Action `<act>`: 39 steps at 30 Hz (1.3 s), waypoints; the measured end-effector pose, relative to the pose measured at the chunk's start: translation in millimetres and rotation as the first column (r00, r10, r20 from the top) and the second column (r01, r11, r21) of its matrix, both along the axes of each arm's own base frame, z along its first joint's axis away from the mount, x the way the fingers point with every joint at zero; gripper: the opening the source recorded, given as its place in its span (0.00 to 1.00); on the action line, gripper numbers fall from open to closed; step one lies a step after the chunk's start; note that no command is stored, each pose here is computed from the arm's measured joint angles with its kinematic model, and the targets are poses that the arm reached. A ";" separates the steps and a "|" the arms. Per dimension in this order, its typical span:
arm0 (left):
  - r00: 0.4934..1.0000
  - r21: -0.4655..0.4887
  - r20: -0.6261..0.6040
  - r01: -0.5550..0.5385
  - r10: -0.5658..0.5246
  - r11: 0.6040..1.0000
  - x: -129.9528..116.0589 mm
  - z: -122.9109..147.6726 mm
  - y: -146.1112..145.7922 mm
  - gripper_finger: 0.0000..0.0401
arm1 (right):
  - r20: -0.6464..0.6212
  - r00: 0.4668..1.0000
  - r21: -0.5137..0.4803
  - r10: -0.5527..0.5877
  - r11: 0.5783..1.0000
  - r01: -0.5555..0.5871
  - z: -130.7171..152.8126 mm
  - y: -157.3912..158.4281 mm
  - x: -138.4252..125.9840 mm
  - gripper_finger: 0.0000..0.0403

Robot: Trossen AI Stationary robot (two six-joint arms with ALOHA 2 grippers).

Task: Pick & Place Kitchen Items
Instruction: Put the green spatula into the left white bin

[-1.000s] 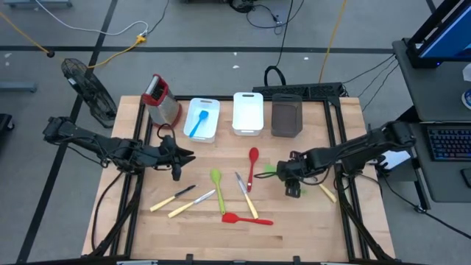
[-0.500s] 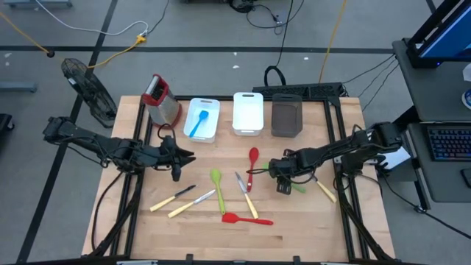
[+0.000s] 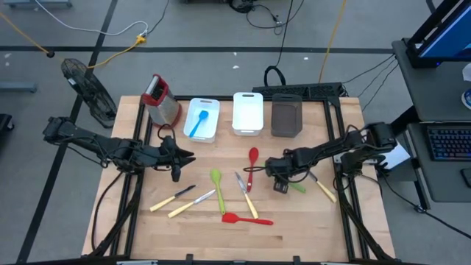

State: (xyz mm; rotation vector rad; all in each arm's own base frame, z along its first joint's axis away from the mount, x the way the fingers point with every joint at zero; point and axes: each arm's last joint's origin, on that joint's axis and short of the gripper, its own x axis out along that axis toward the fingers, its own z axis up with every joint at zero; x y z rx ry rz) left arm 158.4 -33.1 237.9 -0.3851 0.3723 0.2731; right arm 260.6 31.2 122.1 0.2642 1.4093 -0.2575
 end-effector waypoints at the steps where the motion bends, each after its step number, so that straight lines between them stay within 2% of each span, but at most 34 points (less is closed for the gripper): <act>1: 1.000 0.000 0.000 0.000 0.000 1.000 0.0 0.0 0.0 0.26 | -0.013 1.000 0.003 -0.002 1.000 0.002 -2.0 0.1 -0.4 0.40; 10: 1.000 0.004 -0.001 0.002 -0.002 1.000 0.0 0.0 0.0 0.27 | -0.025 0.997 0.016 -0.072 0.997 0.072 -4.2 -2.5 -0.6 0.05; 16: 1.000 0.005 -0.001 0.002 -0.002 1.000 0.0 0.0 0.0 0.26 | -0.023 0.991 0.014 -0.135 0.991 0.135 -3.5 -8.7 -0.6 0.05; 27: 1.000 0.006 -0.002 0.002 -0.002 1.000 0.0 -0.1 0.0 0.26 | 0.080 0.984 0.022 -0.157 0.988 0.155 18.3 -16.5 -2.1 0.03; 39: 1.000 0.007 -0.003 0.002 -0.002 1.000 -0.1 -0.2 0.0 0.26 | 0.103 0.984 0.033 -0.148 0.989 0.146 20.2 -19.1 -0.5 0.03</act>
